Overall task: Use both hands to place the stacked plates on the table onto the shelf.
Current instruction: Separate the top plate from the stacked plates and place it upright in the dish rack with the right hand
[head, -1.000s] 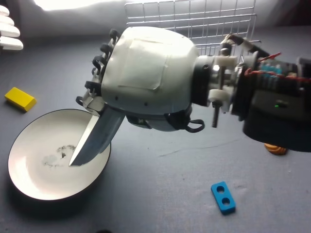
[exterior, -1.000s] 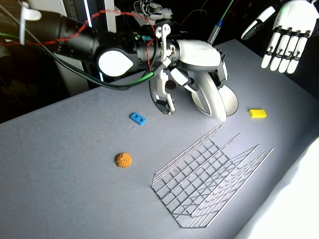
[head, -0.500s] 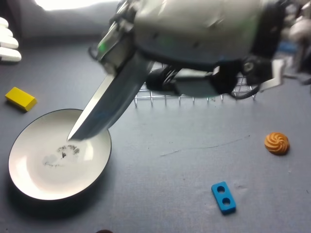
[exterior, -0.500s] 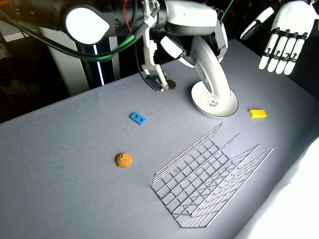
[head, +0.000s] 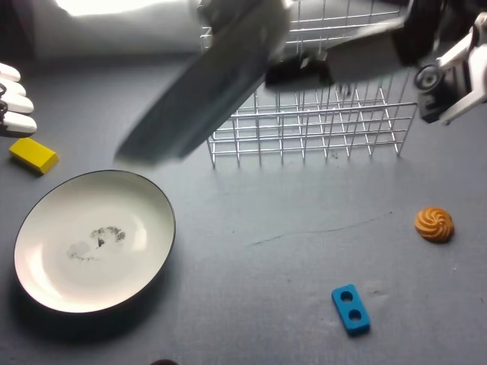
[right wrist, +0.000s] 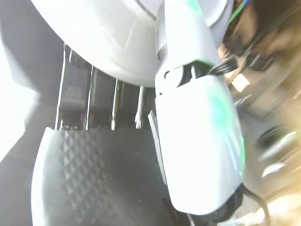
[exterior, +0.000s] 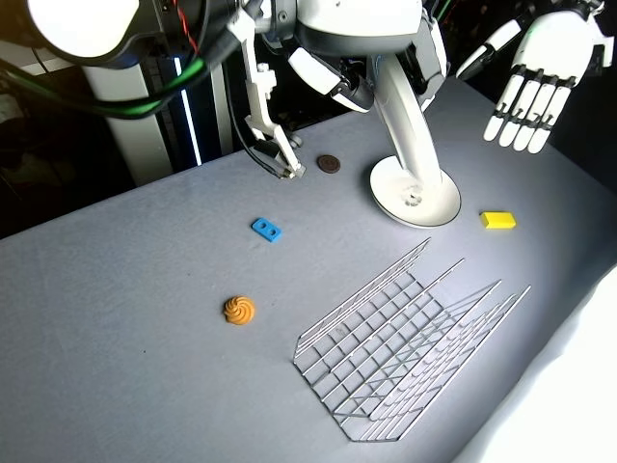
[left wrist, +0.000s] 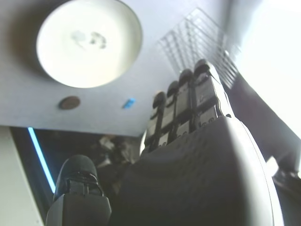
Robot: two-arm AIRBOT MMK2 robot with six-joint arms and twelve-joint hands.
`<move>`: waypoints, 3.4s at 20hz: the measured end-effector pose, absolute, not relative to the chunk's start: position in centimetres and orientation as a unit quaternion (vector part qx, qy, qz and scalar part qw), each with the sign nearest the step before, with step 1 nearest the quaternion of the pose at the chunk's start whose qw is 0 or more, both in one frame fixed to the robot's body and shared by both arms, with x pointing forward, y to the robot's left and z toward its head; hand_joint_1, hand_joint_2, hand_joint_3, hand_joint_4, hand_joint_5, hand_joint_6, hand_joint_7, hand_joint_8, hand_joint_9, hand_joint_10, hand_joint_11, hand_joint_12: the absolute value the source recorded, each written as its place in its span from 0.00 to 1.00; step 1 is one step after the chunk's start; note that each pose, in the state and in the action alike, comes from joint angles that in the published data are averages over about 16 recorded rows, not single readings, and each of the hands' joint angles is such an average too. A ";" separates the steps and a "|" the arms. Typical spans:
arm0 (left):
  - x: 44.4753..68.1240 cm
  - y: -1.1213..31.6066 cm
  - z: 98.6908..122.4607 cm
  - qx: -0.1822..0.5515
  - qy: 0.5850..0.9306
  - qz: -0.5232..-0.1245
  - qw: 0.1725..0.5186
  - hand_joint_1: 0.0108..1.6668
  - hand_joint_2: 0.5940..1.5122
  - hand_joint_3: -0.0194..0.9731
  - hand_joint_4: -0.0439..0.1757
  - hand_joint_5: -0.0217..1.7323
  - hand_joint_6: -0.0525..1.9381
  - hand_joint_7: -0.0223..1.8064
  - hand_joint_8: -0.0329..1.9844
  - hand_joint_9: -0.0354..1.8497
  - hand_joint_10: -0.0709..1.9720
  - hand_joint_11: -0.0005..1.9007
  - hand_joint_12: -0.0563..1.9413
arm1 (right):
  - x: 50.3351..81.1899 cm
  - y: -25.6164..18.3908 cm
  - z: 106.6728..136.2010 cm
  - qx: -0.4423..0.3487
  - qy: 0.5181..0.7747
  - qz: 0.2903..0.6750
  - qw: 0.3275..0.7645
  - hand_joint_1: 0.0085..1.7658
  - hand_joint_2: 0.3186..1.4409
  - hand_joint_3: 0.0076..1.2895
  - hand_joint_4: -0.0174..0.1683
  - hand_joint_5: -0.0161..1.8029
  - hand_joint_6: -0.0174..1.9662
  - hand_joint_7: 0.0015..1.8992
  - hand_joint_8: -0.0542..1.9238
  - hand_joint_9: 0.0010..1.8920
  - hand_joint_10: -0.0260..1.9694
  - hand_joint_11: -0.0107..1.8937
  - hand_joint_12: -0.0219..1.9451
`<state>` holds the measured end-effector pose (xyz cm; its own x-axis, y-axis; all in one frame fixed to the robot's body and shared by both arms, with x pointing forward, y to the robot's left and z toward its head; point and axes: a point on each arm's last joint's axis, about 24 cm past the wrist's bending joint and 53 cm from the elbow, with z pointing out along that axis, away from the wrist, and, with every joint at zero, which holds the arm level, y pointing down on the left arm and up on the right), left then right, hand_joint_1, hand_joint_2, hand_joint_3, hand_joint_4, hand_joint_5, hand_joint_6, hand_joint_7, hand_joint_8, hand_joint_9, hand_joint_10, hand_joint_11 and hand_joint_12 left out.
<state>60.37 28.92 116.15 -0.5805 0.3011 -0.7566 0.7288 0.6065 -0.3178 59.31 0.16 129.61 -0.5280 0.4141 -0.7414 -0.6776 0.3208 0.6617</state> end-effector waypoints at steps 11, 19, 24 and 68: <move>60.2 27.7 112.1 0.317 0.841 -0.314 0.305 0.00 0.53 0.04 0.23 0.02 0.03 0.02 0.01 0.03 0.04 0.01 0.02 | 67.8 -7.2 127.9 0.132 0.704 0.556 0.422 0.78 0.61 0.00 0.06 0.50 0.50 0.54 0.44 0.52 0.58 0.48 0.52; 60.4 27.9 109.0 0.311 0.849 -0.310 0.295 0.00 0.53 0.04 0.22 0.02 0.03 0.02 0.01 0.03 0.04 0.01 0.02 | 70.6 -10.2 127.5 0.201 0.705 0.539 0.416 0.78 0.61 0.00 0.05 0.50 0.50 0.54 0.45 0.52 0.57 0.48 0.52; 60.5 28.1 107.6 0.310 0.852 -0.306 0.291 0.00 0.53 0.04 0.22 0.02 0.03 0.02 0.01 0.03 0.04 0.01 0.02 | 71.9 -11.3 127.7 0.224 0.700 0.536 0.416 0.78 0.62 0.00 0.05 0.49 0.50 0.54 0.46 0.51 0.58 0.48 0.52; 59.7 29.9 103.3 0.317 0.868 -0.274 0.266 0.00 0.53 0.04 0.23 0.02 0.03 0.02 0.01 0.03 0.04 0.01 0.02 | 77.3 -11.8 118.7 0.351 0.704 0.516 0.339 0.76 0.66 0.00 0.05 0.47 0.51 0.51 0.51 0.49 0.60 0.45 0.54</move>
